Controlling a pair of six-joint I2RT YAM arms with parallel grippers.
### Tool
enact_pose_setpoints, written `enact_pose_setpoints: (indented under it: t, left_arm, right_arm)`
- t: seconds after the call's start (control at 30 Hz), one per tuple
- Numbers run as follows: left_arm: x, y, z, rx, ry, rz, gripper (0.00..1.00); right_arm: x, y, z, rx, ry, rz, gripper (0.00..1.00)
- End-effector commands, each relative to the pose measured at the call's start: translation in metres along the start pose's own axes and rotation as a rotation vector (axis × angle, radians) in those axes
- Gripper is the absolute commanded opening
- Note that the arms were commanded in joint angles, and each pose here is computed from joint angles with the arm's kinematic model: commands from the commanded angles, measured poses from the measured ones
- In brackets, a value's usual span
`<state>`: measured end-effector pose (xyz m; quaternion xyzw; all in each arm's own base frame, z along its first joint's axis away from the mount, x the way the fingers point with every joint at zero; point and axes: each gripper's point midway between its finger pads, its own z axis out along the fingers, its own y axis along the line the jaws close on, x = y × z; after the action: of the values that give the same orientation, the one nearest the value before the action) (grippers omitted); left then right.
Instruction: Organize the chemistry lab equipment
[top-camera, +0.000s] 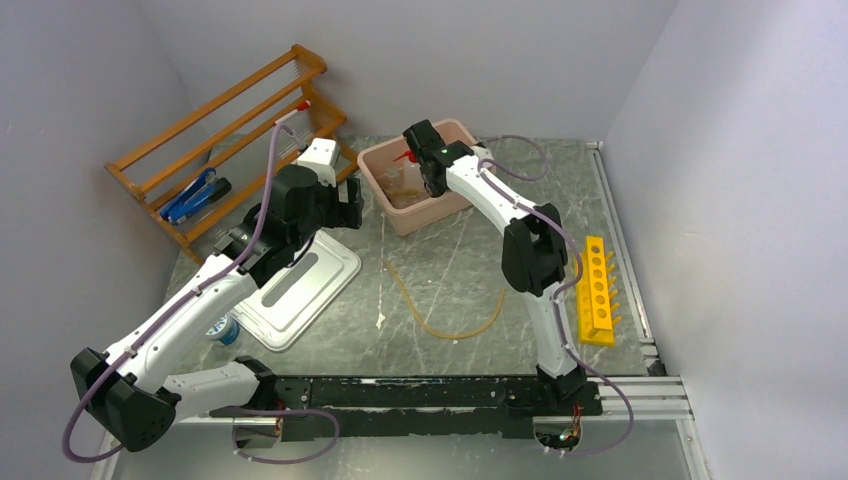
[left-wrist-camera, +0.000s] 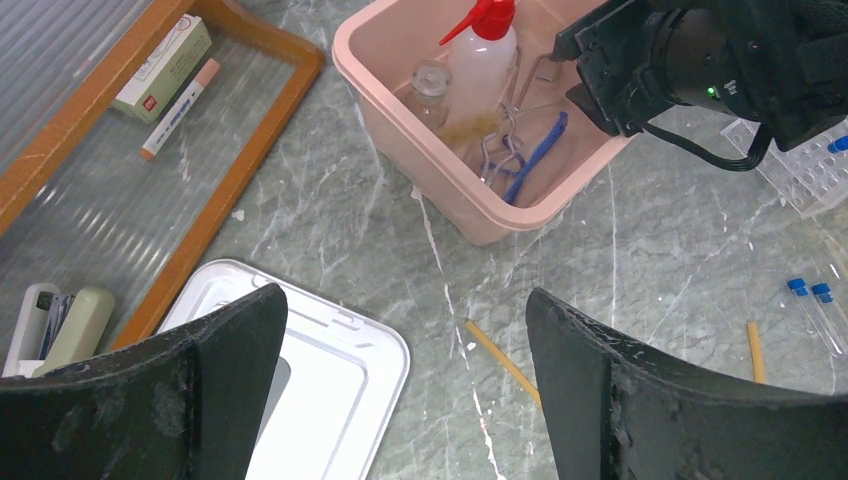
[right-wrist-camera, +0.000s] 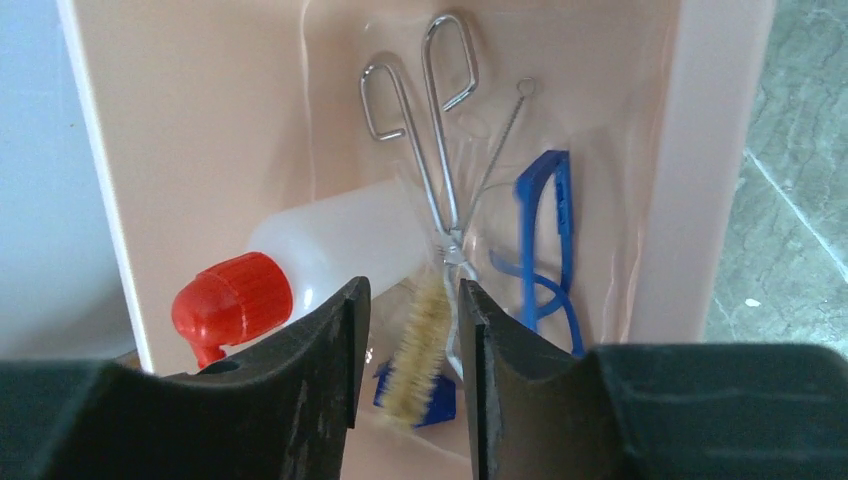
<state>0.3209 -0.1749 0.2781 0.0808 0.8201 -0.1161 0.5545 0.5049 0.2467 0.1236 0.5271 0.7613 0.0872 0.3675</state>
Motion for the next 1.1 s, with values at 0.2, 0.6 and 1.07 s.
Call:
enact_pose_setpoints:
  t: [0.2,0.6,1.07]
  left_arm:
    - [-0.022,-0.005,-0.008,0.031,-0.050,-0.012,0.93]
    - [-0.020,-0.007,-0.005,0.039,-0.063,-0.040,0.92]
    - [-0.037,0.009,0.004,-0.089,-0.134,-0.169,0.93]
  right_arm:
    - [-0.042,0.028,-0.047,-0.156,-0.053,-0.066,0.42]
    - [-0.070,0.013,-0.142,-0.596,-0.043,-0.743,0.52]
    - [0.039,-0.169,-0.182,-0.618,0.418,-1.312,0.59]
